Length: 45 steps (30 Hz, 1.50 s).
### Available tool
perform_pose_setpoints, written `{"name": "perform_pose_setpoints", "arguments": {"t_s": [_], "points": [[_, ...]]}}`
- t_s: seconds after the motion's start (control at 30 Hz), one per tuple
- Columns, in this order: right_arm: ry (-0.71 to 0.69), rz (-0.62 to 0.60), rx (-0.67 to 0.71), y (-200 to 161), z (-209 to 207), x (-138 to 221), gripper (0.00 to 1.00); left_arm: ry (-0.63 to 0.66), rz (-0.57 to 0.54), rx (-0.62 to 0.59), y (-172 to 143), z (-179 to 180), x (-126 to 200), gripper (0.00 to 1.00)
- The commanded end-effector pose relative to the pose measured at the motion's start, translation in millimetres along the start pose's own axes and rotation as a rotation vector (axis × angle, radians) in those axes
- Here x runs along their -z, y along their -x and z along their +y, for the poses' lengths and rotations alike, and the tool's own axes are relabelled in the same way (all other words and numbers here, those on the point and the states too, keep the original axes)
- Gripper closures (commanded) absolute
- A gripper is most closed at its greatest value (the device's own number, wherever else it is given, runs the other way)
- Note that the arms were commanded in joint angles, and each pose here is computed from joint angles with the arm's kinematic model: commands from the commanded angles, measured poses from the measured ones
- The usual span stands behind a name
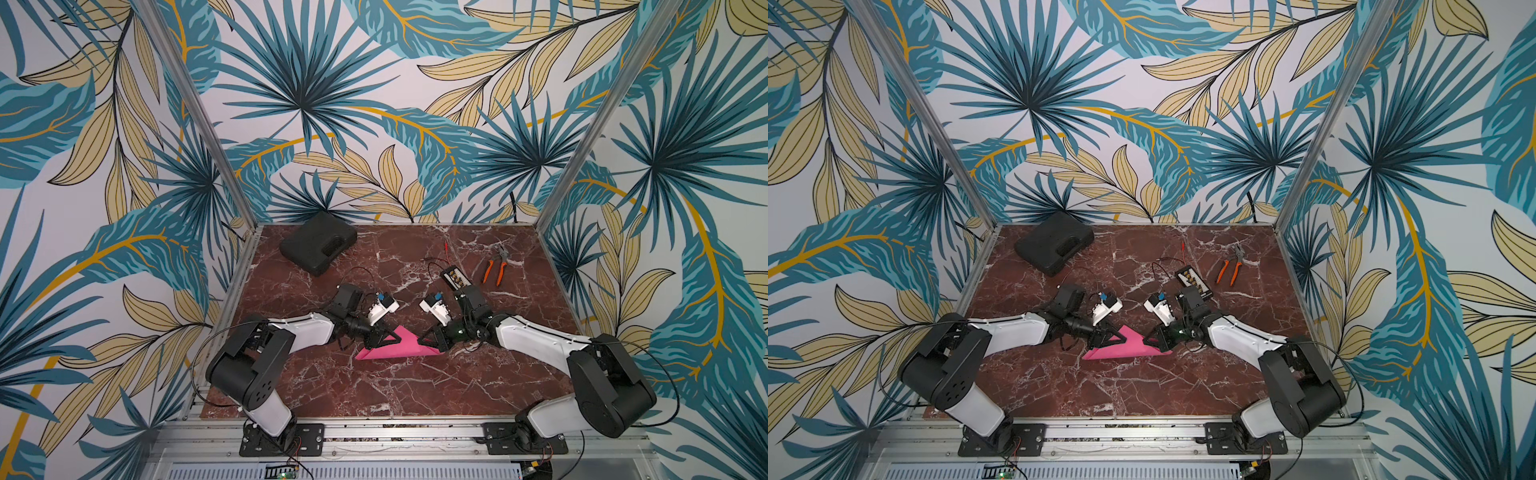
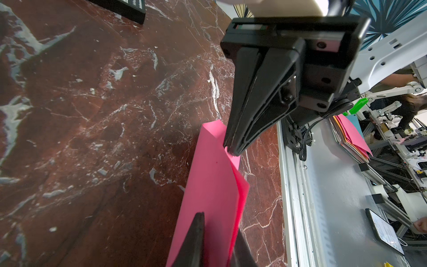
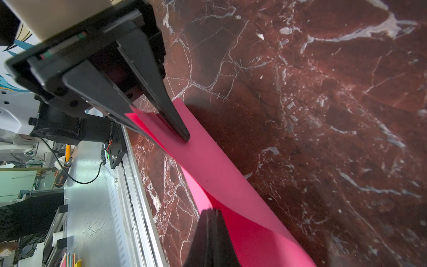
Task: Fold the square paper diagonally
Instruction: Fold the paper at the center of the board.
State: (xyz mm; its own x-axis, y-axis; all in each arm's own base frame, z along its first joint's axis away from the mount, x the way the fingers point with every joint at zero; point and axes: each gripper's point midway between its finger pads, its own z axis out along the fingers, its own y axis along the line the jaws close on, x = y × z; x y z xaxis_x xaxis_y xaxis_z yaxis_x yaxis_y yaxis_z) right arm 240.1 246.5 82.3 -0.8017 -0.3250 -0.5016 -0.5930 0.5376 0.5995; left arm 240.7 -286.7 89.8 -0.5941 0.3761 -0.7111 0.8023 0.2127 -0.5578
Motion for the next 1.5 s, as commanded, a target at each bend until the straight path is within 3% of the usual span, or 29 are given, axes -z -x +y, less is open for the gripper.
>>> {"name": "perform_pose_setpoints", "arguments": {"t_s": [0.0, 1.0, 1.47], "points": [[0.012, 0.012, 0.014, 0.9, 1.9, -0.8, 1.00, 0.000, -0.004, -0.020, 9.1, 0.9, -0.5, 0.81], [0.014, 0.000, 0.016, 5.6, 4.2, 1.1, 1.00, -0.001, 0.008, -0.012, 7.1, 1.1, -2.3, 0.79], [0.016, 0.008, 0.011, 4.9, 2.7, -0.7, 1.00, -0.007, 0.013, -0.012, 5.9, -0.1, -3.5, 0.85]]}}
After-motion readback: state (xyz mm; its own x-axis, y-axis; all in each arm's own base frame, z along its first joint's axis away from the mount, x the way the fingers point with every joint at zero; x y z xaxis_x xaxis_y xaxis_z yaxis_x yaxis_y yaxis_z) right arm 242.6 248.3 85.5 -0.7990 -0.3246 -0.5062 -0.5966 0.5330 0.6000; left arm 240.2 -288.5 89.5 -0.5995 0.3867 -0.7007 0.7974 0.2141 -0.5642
